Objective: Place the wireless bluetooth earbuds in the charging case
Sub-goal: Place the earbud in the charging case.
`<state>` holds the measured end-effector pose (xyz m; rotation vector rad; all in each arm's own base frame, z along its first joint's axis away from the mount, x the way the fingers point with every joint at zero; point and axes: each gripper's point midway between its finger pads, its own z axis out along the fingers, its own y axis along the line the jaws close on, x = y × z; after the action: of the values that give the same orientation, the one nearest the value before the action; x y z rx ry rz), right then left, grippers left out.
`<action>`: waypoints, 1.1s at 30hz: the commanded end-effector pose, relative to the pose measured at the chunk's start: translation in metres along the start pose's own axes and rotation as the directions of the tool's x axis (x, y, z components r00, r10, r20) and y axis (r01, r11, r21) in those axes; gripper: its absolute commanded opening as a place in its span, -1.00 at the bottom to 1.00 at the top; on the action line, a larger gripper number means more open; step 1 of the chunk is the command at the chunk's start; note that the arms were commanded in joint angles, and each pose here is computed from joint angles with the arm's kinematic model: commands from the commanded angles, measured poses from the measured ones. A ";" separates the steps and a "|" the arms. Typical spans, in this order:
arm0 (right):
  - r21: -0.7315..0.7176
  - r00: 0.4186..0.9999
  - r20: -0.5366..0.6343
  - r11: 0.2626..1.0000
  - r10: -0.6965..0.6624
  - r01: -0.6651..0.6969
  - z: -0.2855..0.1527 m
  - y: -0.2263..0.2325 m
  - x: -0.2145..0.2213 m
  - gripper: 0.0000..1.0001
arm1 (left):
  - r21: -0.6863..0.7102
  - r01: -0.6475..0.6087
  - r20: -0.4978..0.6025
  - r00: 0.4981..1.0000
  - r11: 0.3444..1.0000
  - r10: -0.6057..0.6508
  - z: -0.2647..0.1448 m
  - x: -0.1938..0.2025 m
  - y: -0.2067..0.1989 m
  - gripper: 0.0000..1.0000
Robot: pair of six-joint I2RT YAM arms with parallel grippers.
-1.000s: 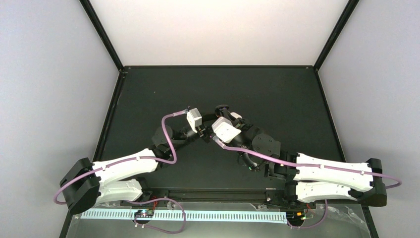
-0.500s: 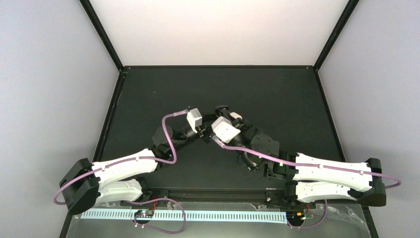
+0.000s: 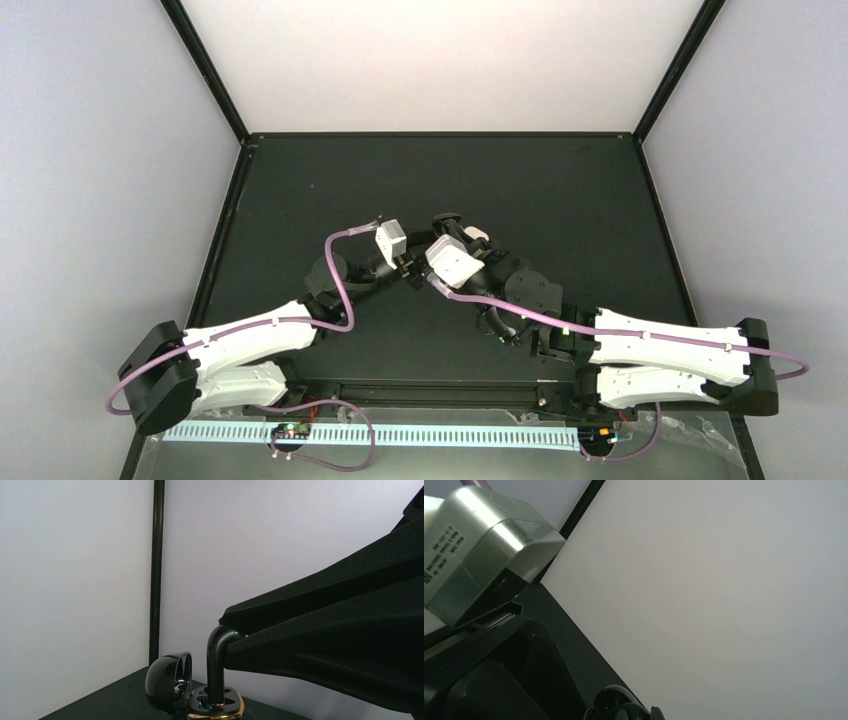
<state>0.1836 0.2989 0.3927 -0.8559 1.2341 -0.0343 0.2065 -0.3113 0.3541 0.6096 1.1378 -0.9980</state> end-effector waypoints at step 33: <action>-0.099 0.995 -0.005 0.990 0.096 -0.096 -0.004 0.010 -0.008 -0.78 | 0.008 -0.040 0.140 0.989 0.999 0.039 -0.004 -0.043 -0.004 -0.97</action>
<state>0.1810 0.3039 0.3904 -0.8592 1.2804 0.0409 0.2020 -0.3056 0.3628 0.5987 1.1006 -1.0011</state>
